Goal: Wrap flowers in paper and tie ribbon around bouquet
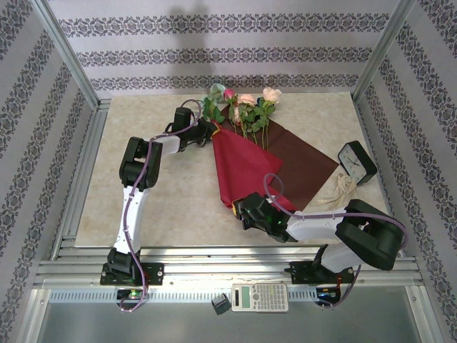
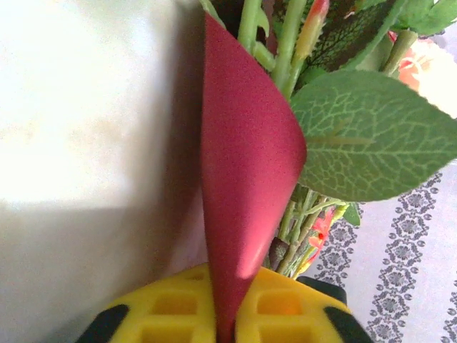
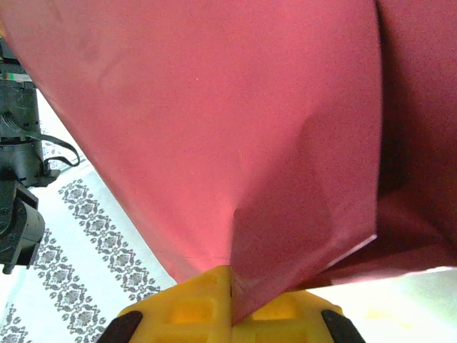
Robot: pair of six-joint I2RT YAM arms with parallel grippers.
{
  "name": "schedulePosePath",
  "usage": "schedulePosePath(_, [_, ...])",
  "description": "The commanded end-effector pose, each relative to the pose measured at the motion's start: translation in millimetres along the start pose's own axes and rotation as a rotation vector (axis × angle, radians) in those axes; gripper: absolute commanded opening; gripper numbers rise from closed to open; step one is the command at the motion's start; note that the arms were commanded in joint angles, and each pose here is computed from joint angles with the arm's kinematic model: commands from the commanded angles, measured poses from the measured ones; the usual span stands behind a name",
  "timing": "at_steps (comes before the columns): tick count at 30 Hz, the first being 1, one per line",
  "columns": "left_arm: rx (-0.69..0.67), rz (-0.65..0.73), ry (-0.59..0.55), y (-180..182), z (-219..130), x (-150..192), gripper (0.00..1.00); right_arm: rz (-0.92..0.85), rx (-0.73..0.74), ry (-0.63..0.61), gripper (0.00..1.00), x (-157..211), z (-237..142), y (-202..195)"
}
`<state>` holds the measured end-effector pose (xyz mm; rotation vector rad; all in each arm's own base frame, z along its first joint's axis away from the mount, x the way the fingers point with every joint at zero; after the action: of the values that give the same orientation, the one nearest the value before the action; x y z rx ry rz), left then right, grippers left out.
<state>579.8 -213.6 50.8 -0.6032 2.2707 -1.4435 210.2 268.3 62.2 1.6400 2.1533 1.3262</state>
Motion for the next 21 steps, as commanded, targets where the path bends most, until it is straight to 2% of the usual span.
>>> schedulePosePath(1, [-0.007, 0.004, -0.100, -0.2, -16.2, -36.0, 0.31, -0.015, 0.069, 0.018, 0.00, 2.7, 0.0, -14.6])
schedulePosePath(3, [-0.003, 0.009, -0.103, -5.4, -22.9, -33.4, 0.42, -0.016, 0.067, 0.012, 0.00, 0.7, -0.7, -14.9])
schedulePosePath(5, [-0.014, 0.008, -0.107, -10.3, -33.6, -28.5, 0.47, -0.017, 0.062, 0.007, 0.00, -1.3, -0.7, -14.8])
schedulePosePath(6, [-0.045, -0.009, -0.104, -6.5, -41.4, -24.3, 0.57, -0.020, 0.064, 0.005, 0.00, -2.6, -0.2, -15.1])
schedulePosePath(8, [-0.085, -0.026, -0.097, -2.2, -59.2, -13.3, 0.64, -0.026, 0.065, 0.003, 0.00, -3.2, 0.6, -14.4])
schedulePosePath(12, [-0.210, -0.084, -0.074, 14.4, -105.3, 29.9, 0.65, -0.040, 0.080, 0.016, 0.00, -0.2, 4.6, -15.0])
schedulePosePath(15, [-0.218, -0.094, -0.005, 2.7, -125.2, 86.0, 0.56, -0.062, 0.120, 0.045, 0.00, 8.0, 10.0, -17.5])
schedulePosePath(18, [-0.278, -0.073, 0.105, -7.6, -138.6, 151.2, 0.46, -0.095, 0.182, 0.100, 0.34, 22.0, 15.4, -21.2])
schedulePosePath(21, [-0.345, -0.045, 0.181, -8.5, -153.9, 202.6, 0.41, -0.197, 0.301, 0.080, 0.49, 28.8, -0.2, -23.0])
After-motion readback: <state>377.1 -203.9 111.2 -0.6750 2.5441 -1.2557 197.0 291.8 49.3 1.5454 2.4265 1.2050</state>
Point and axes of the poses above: each hand's point on the last joint's axis, 136 mm out from that joint toward the fingers, its own z axis out along the fingers, its own y axis along the line the jaws close on, x = y × z, the point moved 2 cm from there along -z, back along the fingers, and after that the axes turned 6 degrees about z, right-handed, at the moved point
